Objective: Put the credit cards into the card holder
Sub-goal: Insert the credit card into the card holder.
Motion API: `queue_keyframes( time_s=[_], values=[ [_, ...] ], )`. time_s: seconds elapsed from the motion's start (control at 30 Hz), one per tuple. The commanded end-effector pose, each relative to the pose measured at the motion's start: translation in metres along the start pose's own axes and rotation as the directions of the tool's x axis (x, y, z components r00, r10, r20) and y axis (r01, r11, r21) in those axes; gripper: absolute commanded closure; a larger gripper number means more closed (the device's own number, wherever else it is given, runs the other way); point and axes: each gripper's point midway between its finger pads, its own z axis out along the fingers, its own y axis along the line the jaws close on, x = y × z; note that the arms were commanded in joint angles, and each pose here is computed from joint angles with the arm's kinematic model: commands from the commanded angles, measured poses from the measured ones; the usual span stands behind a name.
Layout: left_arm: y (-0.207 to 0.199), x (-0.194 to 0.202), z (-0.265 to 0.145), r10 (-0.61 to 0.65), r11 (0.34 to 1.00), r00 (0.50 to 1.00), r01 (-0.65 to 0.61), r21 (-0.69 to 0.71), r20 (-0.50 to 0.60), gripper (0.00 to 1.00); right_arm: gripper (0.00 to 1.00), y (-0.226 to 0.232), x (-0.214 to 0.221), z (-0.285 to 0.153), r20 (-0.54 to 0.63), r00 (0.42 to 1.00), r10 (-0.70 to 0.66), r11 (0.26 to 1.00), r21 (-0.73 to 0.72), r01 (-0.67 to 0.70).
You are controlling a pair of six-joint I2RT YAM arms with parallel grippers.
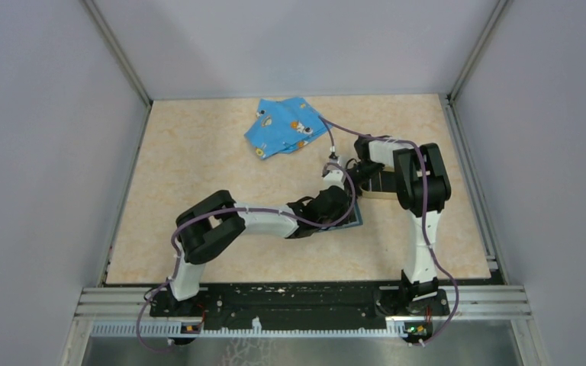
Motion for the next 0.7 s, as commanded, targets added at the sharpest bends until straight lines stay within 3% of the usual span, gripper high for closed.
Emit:
queue_keyframes(
  time_s=[0.0,0.2,0.67],
  values=[
    [0.019,0.005,0.009,-0.022,0.991,1.0,0.022,-0.133,0.001,0.64,0.89,-0.022,0.0,0.009,-0.02,0.998,-0.059,0.995,0.078,0.061],
    [0.044,0.007,0.004,-0.03,0.96,0.999,0.037,-0.278,0.029,0.64,0.81,-0.018,-0.003,0.006,-0.008,0.997,-0.076,0.994,0.078,0.077],
    [0.063,0.004,-0.009,-0.062,0.926,0.996,0.08,-0.37,0.06,0.62,0.75,-0.005,-0.013,-0.008,0.034,0.991,-0.132,0.987,0.093,0.128]
  ],
)
